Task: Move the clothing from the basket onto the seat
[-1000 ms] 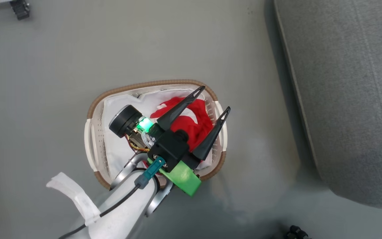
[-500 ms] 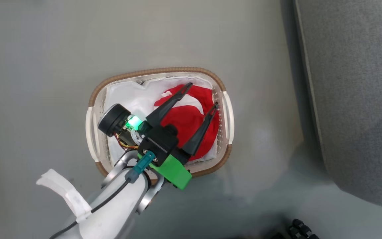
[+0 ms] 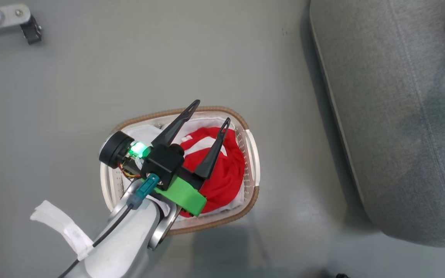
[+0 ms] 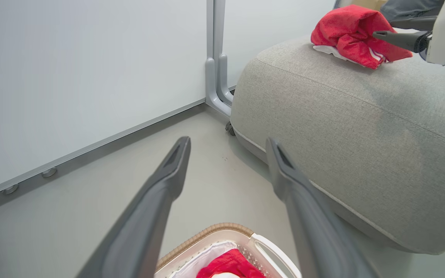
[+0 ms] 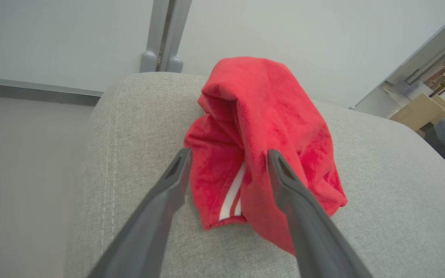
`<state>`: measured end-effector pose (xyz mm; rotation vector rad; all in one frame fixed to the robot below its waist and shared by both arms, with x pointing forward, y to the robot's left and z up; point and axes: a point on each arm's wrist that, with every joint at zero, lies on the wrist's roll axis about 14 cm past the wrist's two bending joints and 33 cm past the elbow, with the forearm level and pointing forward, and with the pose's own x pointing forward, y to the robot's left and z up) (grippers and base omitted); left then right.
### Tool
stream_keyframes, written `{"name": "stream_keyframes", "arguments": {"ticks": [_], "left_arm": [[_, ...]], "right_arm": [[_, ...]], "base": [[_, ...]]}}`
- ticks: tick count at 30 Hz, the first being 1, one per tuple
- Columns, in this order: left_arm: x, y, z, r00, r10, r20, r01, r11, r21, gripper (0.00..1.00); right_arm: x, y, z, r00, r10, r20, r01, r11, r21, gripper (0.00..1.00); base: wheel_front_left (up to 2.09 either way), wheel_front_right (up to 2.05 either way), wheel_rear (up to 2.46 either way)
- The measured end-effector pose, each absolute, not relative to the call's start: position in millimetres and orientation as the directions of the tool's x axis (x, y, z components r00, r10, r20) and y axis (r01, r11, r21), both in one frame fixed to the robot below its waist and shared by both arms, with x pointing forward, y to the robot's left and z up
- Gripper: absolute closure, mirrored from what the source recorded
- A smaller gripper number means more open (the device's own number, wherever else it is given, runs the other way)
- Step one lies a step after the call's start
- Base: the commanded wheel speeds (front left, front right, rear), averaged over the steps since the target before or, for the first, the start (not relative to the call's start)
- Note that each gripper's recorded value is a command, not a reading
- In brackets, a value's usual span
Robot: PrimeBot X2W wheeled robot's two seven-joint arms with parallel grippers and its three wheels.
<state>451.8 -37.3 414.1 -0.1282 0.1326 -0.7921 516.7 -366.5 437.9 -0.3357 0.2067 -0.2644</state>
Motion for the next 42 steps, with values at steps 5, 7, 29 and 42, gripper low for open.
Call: {"name": "stream_keyframes", "arguments": {"ticks": [5,7,29,42], "left_arm": [[453.5,-26.9,433.1,0.736,-0.675,-0.044,0.664,0.733,-0.149,0.00],[453.1,-18.8,440.2,0.761,-0.648,-0.037,0.637,0.756,-0.148,0.00],[393.1,130.7,470.7,0.986,-0.160,-0.034,0.152,0.971,-0.185,0.00],[349.5,162.6,469.3,0.998,-0.047,-0.035,0.039,0.976,-0.212,0.00]], "right_arm": [[509.3,-348.7,464.3,0.965,-0.244,-0.092,0.203,0.924,-0.325,0.00],[508.9,-341.1,481.0,0.973,-0.227,-0.047,0.202,0.931,-0.304,0.00],[444.5,-210.7,527.4,0.991,-0.026,0.129,0.026,1.000,0.000,0.00],[398.2,-169.7,510.7,0.992,0.081,0.100,-0.091,0.990,0.104,0.00]], "base": [[0.00,0.00,0.00],[0.00,0.00,0.00],[0.00,0.00,0.00],[0.00,0.00,0.00]]}}
